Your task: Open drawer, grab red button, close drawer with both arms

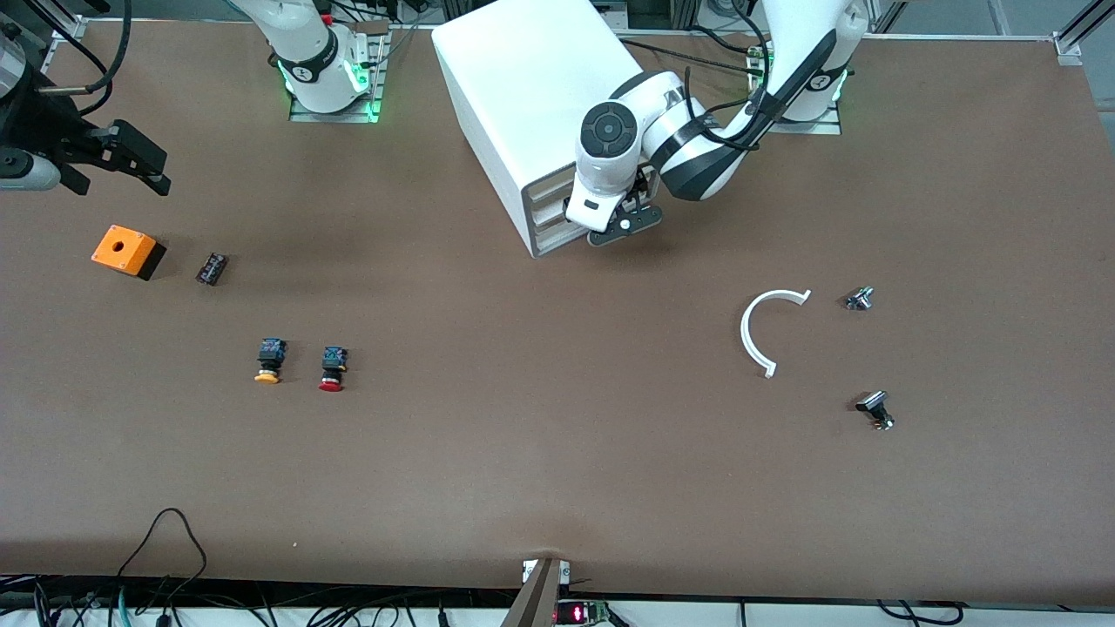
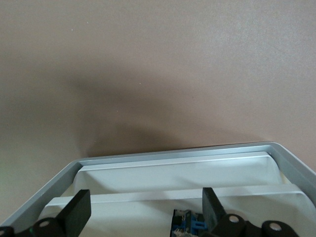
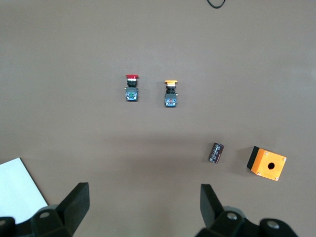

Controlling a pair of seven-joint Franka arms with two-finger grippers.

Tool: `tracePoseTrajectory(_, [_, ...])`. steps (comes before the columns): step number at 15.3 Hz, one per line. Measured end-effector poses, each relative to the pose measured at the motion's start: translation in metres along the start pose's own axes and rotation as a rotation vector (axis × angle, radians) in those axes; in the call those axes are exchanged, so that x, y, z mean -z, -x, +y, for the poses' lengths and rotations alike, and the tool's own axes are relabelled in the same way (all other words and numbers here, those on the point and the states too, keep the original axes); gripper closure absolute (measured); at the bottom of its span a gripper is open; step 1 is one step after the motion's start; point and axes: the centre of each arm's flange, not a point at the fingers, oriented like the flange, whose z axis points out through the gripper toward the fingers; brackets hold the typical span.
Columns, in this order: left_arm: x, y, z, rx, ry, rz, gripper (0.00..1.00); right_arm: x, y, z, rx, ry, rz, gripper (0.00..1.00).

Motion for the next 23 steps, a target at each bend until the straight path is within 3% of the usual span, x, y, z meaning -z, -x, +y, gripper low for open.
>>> tracePoseTrajectory(10, [0.017,-0.012,-0.004,0.016,-0.043,-0.034,0.01,0.0,0.0,0.0,0.0,0.0,0.0,0.0])
tracePoseTrajectory(14, [0.073,-0.077,-0.028,-0.039,-0.064,-0.061,0.01,0.0,0.0,0.0,0.0,0.0,0.001,0.0])
tracePoseTrajectory(18, [0.128,-0.155,-0.076,-0.109,-0.033,-0.074,0.01,0.0,0.0,0.0,0.0,0.0,0.002,0.0])
tracePoseTrajectory(23, [0.189,-0.209,-0.13,-0.287,-0.082,0.026,0.01,0.001,0.0,0.0,0.0,0.0,0.003,0.0])
